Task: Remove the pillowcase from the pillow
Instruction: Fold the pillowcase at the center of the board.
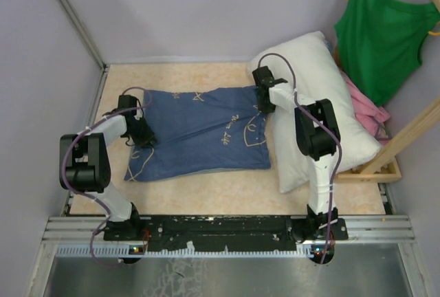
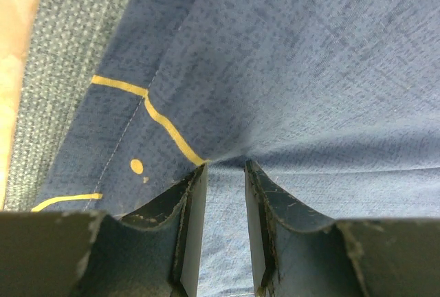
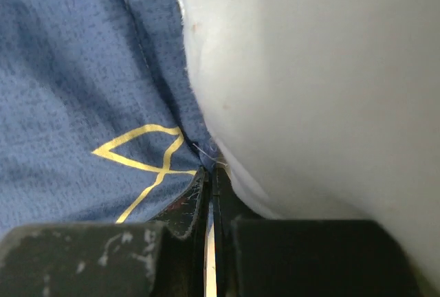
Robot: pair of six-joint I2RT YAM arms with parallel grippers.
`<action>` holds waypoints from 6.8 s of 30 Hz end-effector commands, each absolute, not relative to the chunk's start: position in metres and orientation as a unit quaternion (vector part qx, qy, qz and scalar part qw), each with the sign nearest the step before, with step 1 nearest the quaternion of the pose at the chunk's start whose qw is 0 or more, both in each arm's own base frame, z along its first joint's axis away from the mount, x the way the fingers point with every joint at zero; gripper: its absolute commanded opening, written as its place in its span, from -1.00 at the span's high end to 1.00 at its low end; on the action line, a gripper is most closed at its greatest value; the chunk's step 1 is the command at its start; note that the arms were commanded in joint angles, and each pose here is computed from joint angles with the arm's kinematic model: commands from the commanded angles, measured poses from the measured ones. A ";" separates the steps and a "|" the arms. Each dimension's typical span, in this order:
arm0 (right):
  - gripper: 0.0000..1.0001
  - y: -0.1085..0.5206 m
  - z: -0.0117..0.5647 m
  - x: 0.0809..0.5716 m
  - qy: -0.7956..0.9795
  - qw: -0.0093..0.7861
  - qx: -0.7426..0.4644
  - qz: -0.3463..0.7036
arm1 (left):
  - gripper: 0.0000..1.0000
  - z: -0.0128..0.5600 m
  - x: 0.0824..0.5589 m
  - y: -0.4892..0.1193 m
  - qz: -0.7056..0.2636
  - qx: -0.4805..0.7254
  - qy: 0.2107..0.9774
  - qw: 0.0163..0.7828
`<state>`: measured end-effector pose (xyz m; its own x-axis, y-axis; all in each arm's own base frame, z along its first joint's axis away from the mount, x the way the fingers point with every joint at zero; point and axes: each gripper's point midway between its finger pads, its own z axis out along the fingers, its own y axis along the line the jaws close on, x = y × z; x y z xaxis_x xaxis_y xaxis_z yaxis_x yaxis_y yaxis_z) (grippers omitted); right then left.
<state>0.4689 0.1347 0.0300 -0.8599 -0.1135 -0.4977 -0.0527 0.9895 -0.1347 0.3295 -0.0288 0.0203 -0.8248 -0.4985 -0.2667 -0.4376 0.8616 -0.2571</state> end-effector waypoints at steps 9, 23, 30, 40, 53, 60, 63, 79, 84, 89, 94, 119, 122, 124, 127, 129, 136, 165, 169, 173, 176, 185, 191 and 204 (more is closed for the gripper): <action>-0.76 0.082 0.076 0.493 0.939 0.314 -0.028 -0.138 | 0.29 -0.005 0.309 -0.005 -0.029 -0.258 0.958 0.122; -0.68 0.196 0.163 0.557 0.888 0.436 -0.071 0.127 | -0.70 0.157 0.460 -0.006 -0.128 -0.136 0.910 0.370; -0.38 0.205 0.126 0.594 0.906 0.393 -0.094 0.125 | -0.50 0.138 0.524 0.064 -0.101 -0.116 0.913 0.378; -0.21 0.189 0.075 0.594 0.923 0.344 -0.092 0.146 | -0.47 0.110 0.563 0.061 -0.162 -0.003 0.906 0.392; -0.15 0.158 0.022 0.588 0.946 0.304 -0.081 0.079 | -0.42 0.058 0.562 0.072 -0.096 -0.001 0.929 0.358; -0.03 0.144 -0.002 0.582 0.956 0.280 -0.074 0.040 | -0.29 0.044 0.567 0.076 -0.053 -0.014 0.934 0.352; 0.19 0.138 -0.011 0.581 0.960 0.269 -0.077 0.023 | 0.04 0.041 0.569 0.078 -0.047 -0.024 0.935 0.351; 0.12 0.160 0.009 0.592 0.944 0.306 -0.093 0.082 | 0.20 0.049 0.581 0.074 -0.063 -0.031 0.927 0.369; 0.09 0.170 0.029 0.600 0.931 0.340 -0.082 0.109 | -0.12 0.054 0.581 0.072 -0.069 -0.029 0.923 0.378; 0.09 0.170 0.025 0.602 0.935 0.333 -0.102 0.062 | -0.32 0.053 0.581 0.065 -0.067 -0.018 0.923 0.378; 0.10 0.164 0.010 0.593 0.943 0.313 -0.113 0.015 | -0.36 0.042 0.579 0.059 -0.022 0.012 0.930 0.367; 1.00 0.182 0.008 0.590 0.943 0.305 -0.118 0.062 | 1.00 0.042 0.583 0.059 0.032 0.018 0.932 0.361; 1.00 0.187 0.039 0.602 0.930 0.342 -0.117 0.070 | 1.00 0.062 0.590 0.061 0.034 0.005 0.920 0.391; 1.00 0.188 0.063 0.611 0.920 0.368 -0.115 0.074 | 1.00 0.077 0.596 0.062 0.037 -0.002 0.911 0.411; 1.00 0.194 0.101 0.623 0.902 0.408 -0.113 0.085 | 1.00 0.102 0.605 0.064 0.041 -0.012 0.895 0.445; 1.00 0.197 0.123 0.628 0.889 0.434 -0.113 0.093 | 1.00 0.119 0.611 0.067 0.048 -0.019 0.882 0.468; 1.00 0.201 0.201 0.649 0.835 0.528 -0.113 0.104 | 1.00 0.179 0.625 0.069 0.049 -0.031 0.838 0.543; 1.00 0.194 0.331 0.636 0.715 0.661 -0.182 0.135 | 1.00 0.197 0.634 0.037 -0.028 0.023 0.826 0.562; 1.00 0.189 0.317 0.623 0.723 0.654 -0.182 0.131 | 1.00 0.183 0.625 0.044 -0.009 0.020 0.833 0.553; 1.00 0.185 0.311 0.610 0.728 0.648 -0.183 0.129 | 1.00 0.178 0.615 0.047 -0.005 0.015 0.834 0.552; 1.00 0.180 0.311 0.604 0.730 0.647 -0.183 0.123 | 1.00 0.178 0.608 0.046 -0.006 0.014 0.836 0.549; 1.00 0.175 0.296 0.597 0.753 0.623 -0.168 0.132 | 1.00 0.183 0.596 0.075 0.059 -0.010 0.835 0.547; 1.00 0.198 0.289 0.587 0.758 0.610 -0.192 0.128 | 1.00 0.192 0.609 0.106 0.090 -0.030 0.835 0.542; 1.00 0.244 0.275 0.608 0.759 0.598 -0.224 0.131 | 1.00 0.200 0.649 0.122 0.086 0.001 0.820 0.565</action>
<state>0.5834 0.2525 0.2402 -0.2719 -0.1859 -0.9442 -0.5386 0.8425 -0.0108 0.6392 0.1206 0.2019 -0.3680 0.0743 -0.9268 -0.1316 0.9826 0.1310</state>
